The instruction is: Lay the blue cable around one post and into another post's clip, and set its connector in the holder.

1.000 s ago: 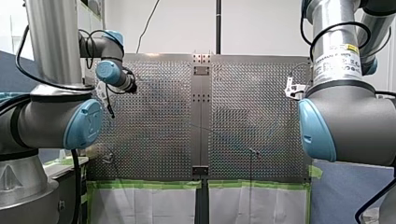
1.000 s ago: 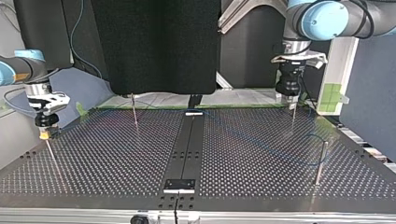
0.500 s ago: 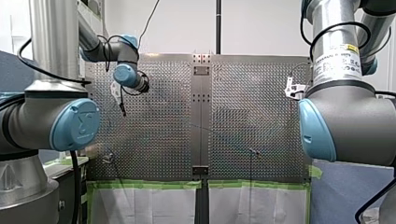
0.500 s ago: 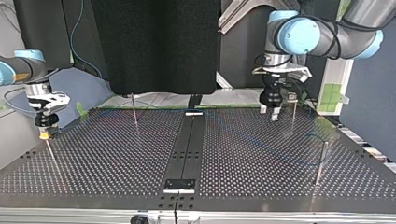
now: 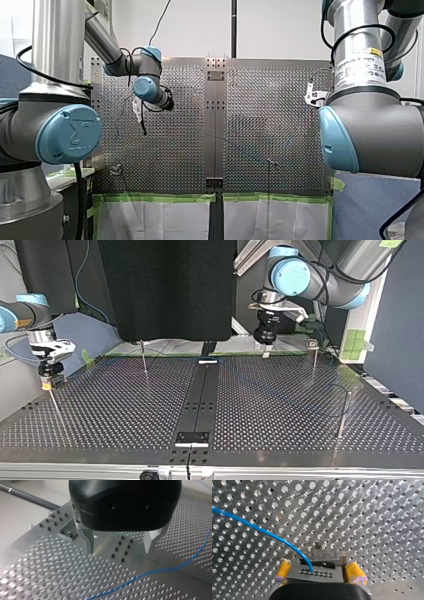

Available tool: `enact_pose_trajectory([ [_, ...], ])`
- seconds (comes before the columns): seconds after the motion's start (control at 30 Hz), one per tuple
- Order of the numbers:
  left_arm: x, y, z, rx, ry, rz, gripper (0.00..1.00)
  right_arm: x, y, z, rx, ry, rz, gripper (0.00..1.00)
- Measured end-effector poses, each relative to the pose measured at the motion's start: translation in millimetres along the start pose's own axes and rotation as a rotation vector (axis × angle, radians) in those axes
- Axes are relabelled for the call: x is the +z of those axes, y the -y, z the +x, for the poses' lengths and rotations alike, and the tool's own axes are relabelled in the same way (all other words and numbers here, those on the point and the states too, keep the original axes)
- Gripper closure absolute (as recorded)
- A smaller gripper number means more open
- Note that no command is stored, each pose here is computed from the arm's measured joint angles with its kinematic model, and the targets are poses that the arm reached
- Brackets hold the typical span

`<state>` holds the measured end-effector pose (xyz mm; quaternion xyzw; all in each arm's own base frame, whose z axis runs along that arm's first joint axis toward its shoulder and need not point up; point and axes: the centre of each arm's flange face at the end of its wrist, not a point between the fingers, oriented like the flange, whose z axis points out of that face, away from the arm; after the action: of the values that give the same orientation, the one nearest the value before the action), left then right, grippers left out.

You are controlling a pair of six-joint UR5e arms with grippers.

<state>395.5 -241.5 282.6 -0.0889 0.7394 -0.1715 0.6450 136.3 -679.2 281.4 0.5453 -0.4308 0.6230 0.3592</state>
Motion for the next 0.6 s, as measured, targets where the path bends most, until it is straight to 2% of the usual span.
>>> enact_pose_trajectory([
  [0.4, -20, 42.2, 24, 0.009, -0.039, 0.106, 0.00, 0.0, 0.0, 0, 0.000, 0.000, 0.000, 0.00],
  [0.6, -35, 58.6, 36, 0.018, -0.051, 0.135, 0.00, 0.0, 0.0, 0, 0.000, 0.000, 0.000, 0.00],
])
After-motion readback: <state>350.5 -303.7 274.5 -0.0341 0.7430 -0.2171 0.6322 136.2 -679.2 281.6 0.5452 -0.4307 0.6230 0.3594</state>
